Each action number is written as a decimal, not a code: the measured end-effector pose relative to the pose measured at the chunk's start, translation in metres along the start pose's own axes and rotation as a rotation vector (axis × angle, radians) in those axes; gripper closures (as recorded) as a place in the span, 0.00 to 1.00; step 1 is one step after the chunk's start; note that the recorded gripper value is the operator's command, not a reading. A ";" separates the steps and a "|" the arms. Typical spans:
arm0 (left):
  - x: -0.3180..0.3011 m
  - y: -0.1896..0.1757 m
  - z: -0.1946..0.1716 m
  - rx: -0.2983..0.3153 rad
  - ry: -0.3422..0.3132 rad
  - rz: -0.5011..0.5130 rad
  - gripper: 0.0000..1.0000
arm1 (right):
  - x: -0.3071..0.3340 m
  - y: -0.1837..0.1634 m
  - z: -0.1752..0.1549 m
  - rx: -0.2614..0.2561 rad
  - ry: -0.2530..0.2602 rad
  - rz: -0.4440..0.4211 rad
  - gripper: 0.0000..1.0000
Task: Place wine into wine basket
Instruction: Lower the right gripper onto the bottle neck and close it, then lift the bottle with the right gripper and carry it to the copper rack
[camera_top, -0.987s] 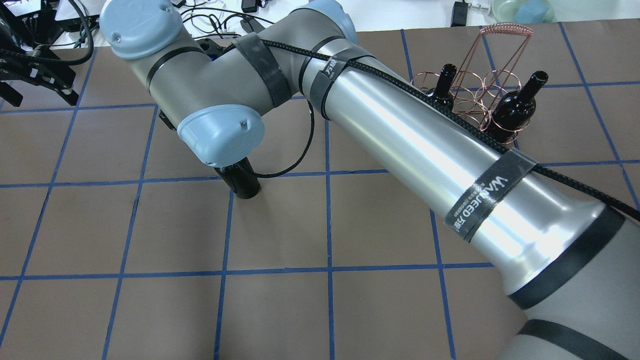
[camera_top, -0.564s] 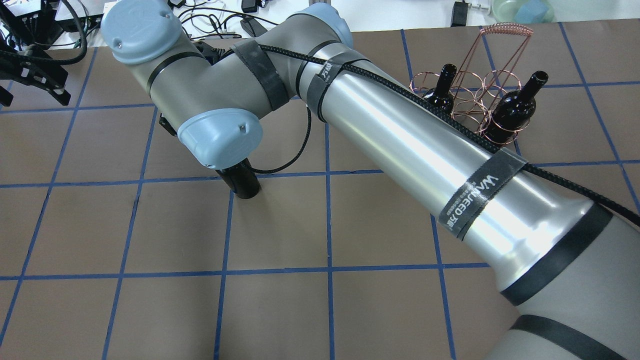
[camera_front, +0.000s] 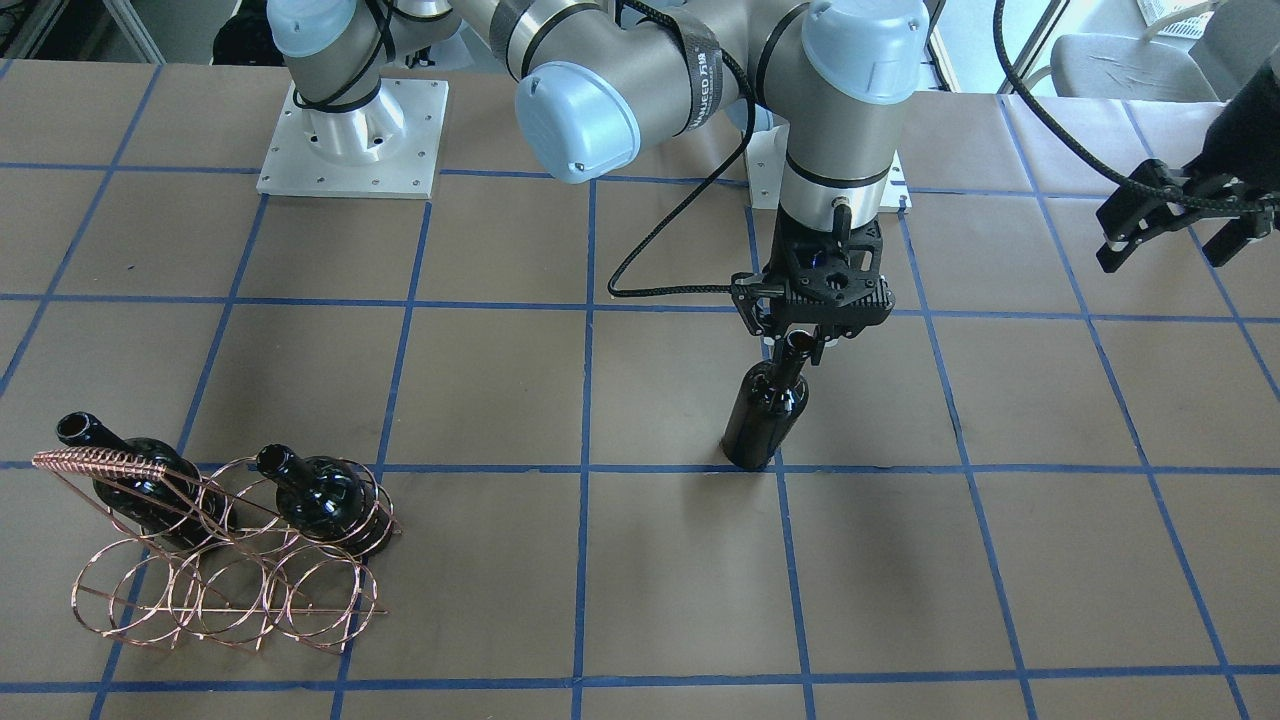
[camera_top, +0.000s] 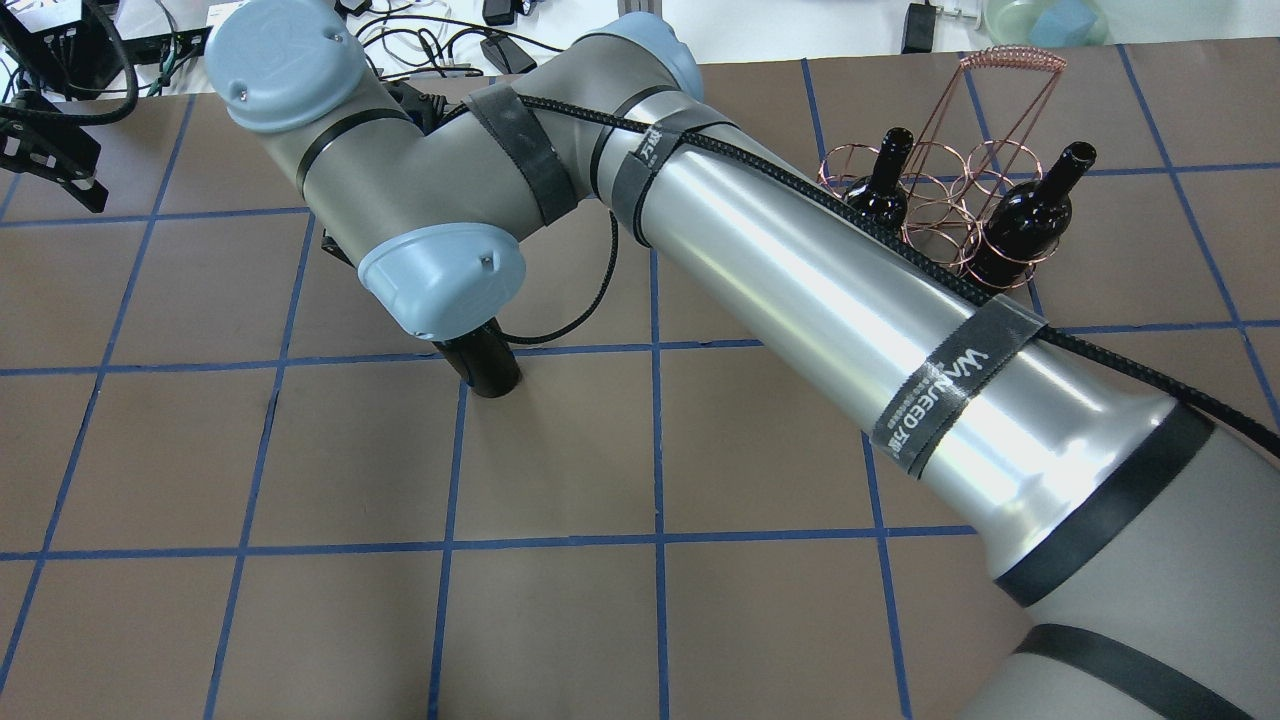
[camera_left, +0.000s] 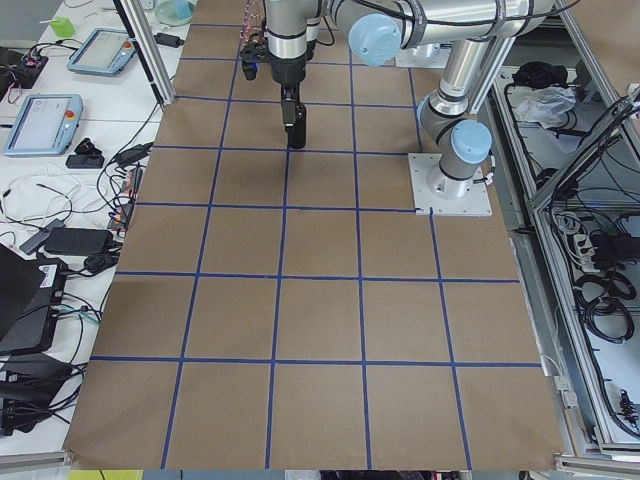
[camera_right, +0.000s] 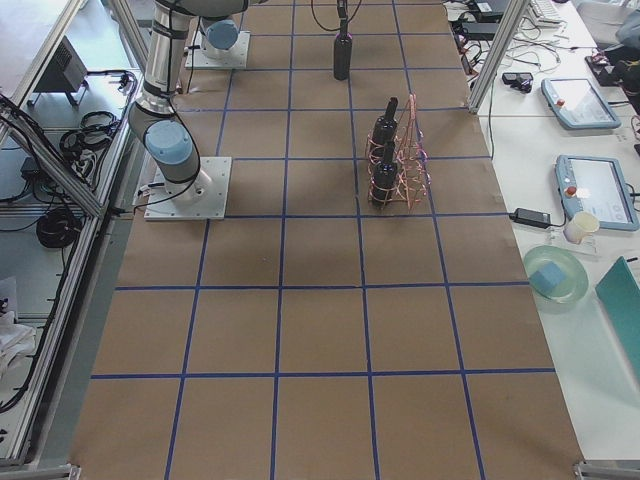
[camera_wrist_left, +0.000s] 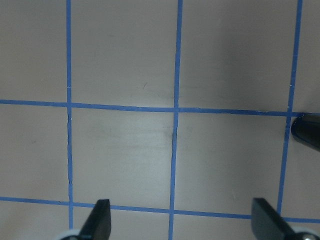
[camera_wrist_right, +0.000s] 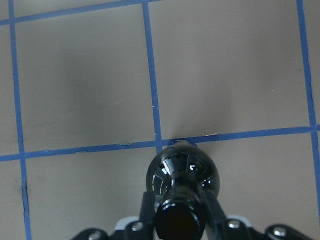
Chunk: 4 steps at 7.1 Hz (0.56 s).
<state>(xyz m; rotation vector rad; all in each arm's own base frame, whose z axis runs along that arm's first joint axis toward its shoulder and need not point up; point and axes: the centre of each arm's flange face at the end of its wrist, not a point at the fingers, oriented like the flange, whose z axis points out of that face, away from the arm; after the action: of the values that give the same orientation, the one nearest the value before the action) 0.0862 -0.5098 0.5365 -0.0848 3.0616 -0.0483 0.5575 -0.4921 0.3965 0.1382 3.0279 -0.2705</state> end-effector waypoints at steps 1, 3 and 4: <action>-0.005 0.002 -0.002 0.001 -0.009 -0.010 0.00 | 0.000 0.000 0.000 0.001 -0.001 -0.001 0.70; -0.010 0.005 -0.005 -0.001 -0.038 -0.021 0.00 | 0.000 0.000 -0.001 -0.001 -0.002 -0.005 0.72; -0.014 0.007 -0.008 -0.007 -0.068 -0.030 0.00 | 0.002 0.000 -0.006 0.002 -0.004 -0.008 0.73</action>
<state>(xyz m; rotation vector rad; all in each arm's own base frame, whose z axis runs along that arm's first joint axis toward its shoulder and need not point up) 0.0991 -0.5014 0.5452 -0.1297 2.9925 -0.0364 0.5549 -0.4907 0.4020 0.1262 3.0246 -0.2738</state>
